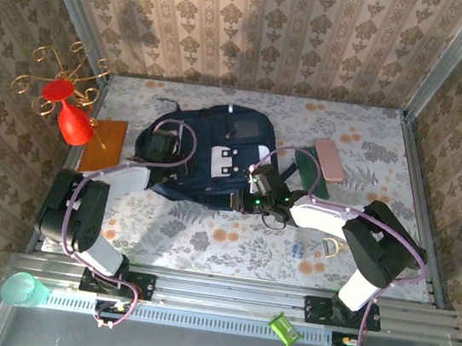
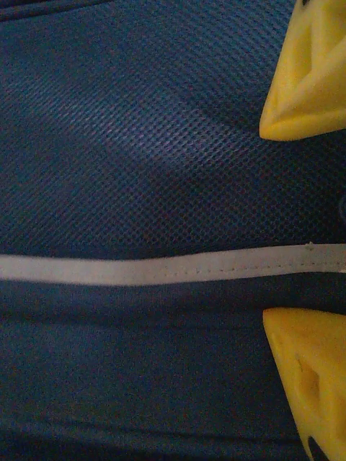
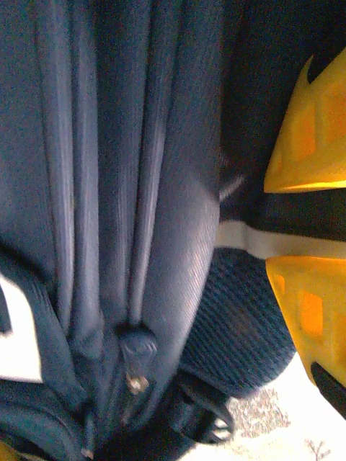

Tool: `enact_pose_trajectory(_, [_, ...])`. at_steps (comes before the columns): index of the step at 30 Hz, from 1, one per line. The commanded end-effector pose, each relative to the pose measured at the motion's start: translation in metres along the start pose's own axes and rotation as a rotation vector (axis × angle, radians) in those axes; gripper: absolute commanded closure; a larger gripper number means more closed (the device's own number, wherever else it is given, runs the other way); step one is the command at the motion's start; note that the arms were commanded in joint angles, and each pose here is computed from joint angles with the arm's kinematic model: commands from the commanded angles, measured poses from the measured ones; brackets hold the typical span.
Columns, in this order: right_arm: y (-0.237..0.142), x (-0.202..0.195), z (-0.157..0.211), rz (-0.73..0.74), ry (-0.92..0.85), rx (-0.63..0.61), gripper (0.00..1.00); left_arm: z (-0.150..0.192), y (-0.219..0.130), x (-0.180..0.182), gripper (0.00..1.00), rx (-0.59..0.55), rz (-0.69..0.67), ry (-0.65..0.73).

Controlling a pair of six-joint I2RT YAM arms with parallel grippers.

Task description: Pack the student bag

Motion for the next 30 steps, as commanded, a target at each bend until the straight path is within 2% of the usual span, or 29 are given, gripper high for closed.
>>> enact_pose_trajectory(1, [0.005,0.022,-0.003,-0.066,0.002,-0.008,0.69,-0.014,0.000,-0.027,0.37,-0.026,0.081,0.043])
enact_pose_trajectory(6, [-0.013,0.022,-0.014,-0.026,-0.067,-0.033,0.64,-0.009,-0.032,-0.034,0.34,-0.093,0.048,0.108])
enact_pose_trajectory(10, [-0.034,0.011,-0.024,0.003,-0.086,-0.084,0.59,0.029,-0.058,-0.039,0.32,-0.098,-0.001,0.210])
enact_pose_trajectory(14, [-0.040,-0.012,-0.036,0.013,-0.002,-0.138,0.56,0.055,-0.069,-0.046,0.30,-0.092,-0.020,0.305])
enact_pose_trajectory(23, [-0.019,-0.045,-0.034,0.046,0.143,-0.139,0.56,0.086,-0.051,-0.083,0.29,-0.020,-0.034,0.508])
enact_pose_trajectory(30, [-0.014,-0.054,-0.020,0.076,0.152,-0.108,0.56,0.089,-0.030,-0.084,0.32,-0.005,-0.098,0.545])
Point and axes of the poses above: each hand's point on the last joint's axis, 136 mm out from that joint toward the fingers, its own y axis out along the fingers, its own x axis along the line the jaws close on, z = x × y, the point moved 3 cm from there along -y, back along the fingers, and after that the axes turned 11 degrees about -y, right-handed, at the moved point
